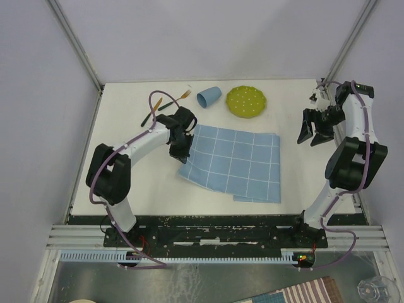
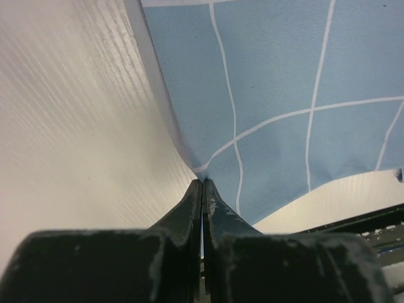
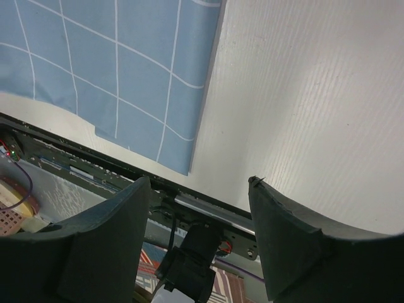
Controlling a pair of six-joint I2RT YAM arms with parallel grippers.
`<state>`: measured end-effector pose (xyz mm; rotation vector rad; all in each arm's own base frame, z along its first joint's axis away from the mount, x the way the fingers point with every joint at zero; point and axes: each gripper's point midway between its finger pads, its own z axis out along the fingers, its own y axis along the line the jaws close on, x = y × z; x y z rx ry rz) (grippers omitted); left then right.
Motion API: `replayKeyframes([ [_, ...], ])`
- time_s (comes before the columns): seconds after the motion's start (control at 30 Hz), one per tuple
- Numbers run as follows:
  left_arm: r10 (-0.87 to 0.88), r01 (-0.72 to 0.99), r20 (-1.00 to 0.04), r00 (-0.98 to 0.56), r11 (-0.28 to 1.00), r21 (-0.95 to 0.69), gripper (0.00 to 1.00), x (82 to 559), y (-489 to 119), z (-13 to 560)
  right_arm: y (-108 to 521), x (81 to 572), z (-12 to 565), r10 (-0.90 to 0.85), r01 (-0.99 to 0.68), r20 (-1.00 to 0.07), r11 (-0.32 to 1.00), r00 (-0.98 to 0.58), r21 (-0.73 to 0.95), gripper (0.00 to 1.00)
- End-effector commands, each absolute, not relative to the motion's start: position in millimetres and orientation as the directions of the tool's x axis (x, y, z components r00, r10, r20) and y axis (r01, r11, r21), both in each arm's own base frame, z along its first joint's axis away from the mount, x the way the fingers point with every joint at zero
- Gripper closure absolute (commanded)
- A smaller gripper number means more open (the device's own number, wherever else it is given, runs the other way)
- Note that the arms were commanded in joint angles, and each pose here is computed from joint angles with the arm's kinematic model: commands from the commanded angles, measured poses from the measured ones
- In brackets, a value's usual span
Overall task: Set the dinner table for one person
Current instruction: Adjust the napkin at the center of the board.
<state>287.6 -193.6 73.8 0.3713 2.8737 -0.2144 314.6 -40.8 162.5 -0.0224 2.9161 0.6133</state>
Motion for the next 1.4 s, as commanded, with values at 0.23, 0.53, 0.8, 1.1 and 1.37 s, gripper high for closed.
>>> replayKeyframes([
  [0.23, 0.289, 0.322, -0.178, -0.941, 0.925, -0.201, 0.97, 268, -201, 102, 1, 338, 140, -0.046, -0.097, -0.107, 0.836, -0.993, 0.540, 0.29],
  [0.53, 0.310, 0.350, -0.214, -0.926, 0.918, -0.188, 0.97, 256, -193, 105, 34, 390, 80, -0.125, -0.143, -0.071, 0.849, -0.990, 0.509, 0.27],
  [0.8, 0.318, 0.364, -0.242, -0.917, 0.915, -0.176, 0.97, 254, -188, 111, 24, 414, 57, -0.106, -0.127, -0.071, 0.880, -0.992, 0.459, 0.27],
  [1.1, 0.324, 0.373, -0.255, -0.911, 0.911, -0.177, 0.97, 256, -191, 114, 45, 417, 39, -0.125, -0.129, -0.042, 0.841, -0.991, 0.525, 0.27],
  [1.37, 0.329, 0.378, -0.254, -0.910, 0.908, -0.178, 0.97, 252, -191, 112, 62, 420, 23, -0.144, -0.139, -0.035, 0.824, -0.989, 0.549, 0.29],
])
